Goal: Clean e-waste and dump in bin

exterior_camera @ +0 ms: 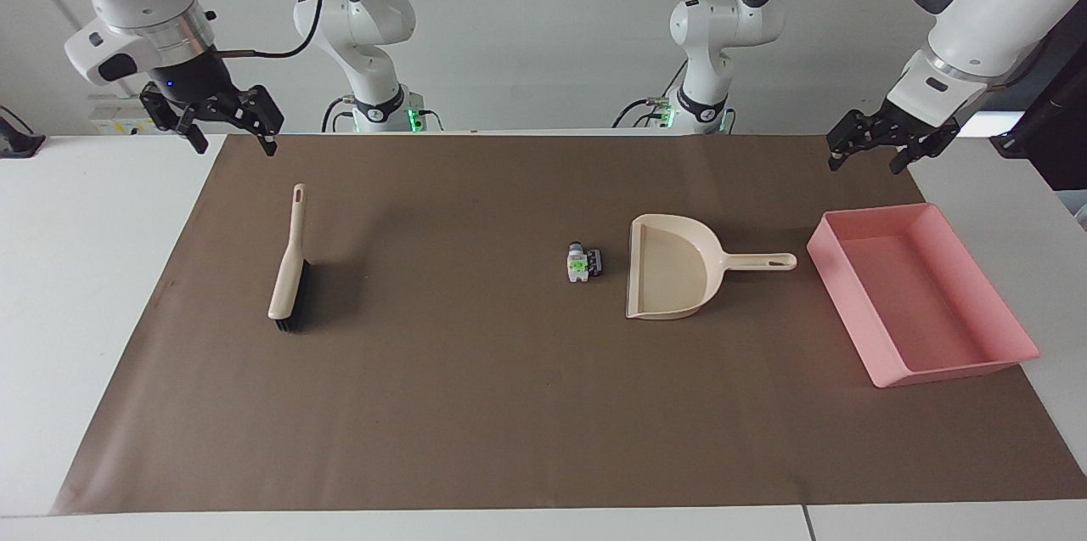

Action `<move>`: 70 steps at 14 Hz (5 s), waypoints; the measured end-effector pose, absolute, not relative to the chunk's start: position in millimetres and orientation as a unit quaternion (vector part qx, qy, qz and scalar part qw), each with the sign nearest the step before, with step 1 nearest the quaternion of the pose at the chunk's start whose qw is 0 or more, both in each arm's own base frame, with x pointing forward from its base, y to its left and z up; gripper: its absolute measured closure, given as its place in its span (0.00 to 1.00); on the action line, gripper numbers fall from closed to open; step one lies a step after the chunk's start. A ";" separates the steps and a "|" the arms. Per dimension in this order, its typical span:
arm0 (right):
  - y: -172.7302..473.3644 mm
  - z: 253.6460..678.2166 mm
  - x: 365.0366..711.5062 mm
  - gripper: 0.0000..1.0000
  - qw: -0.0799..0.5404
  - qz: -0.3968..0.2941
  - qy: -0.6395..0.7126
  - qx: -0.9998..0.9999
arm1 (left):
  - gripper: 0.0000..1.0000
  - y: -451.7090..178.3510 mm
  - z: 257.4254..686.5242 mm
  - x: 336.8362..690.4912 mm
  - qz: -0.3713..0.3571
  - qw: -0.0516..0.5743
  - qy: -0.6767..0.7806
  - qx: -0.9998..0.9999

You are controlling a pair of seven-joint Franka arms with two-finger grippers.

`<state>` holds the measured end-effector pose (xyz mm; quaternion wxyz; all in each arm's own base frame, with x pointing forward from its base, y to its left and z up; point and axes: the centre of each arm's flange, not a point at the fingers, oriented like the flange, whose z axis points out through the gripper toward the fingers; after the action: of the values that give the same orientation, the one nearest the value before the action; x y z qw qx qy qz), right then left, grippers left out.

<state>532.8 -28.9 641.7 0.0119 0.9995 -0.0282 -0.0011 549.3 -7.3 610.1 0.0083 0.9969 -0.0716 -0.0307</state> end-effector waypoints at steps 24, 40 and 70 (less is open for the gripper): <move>-88.8 378.8 463.2 0.00 0.000 -0.025 -0.002 1.000 | 0.00 -94.7 537.8 565.7 0.069 -0.020 -0.575 0.815; -87.9 342.2 450.1 0.37 -0.008 -0.044 0.026 0.999 | 0.00 -109.0 344.0 543.7 -0.020 -0.031 -0.728 0.684; 273.3 412.9 422.6 0.75 0.031 -0.041 -0.057 0.997 | 0.66 -146.4 380.9 525.1 -0.079 -0.065 -0.737 0.668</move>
<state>422.6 273.3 412.9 0.0311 0.9970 -0.0573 -0.0410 525.1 -146.4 380.9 -0.0650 0.6677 -0.7374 -0.0786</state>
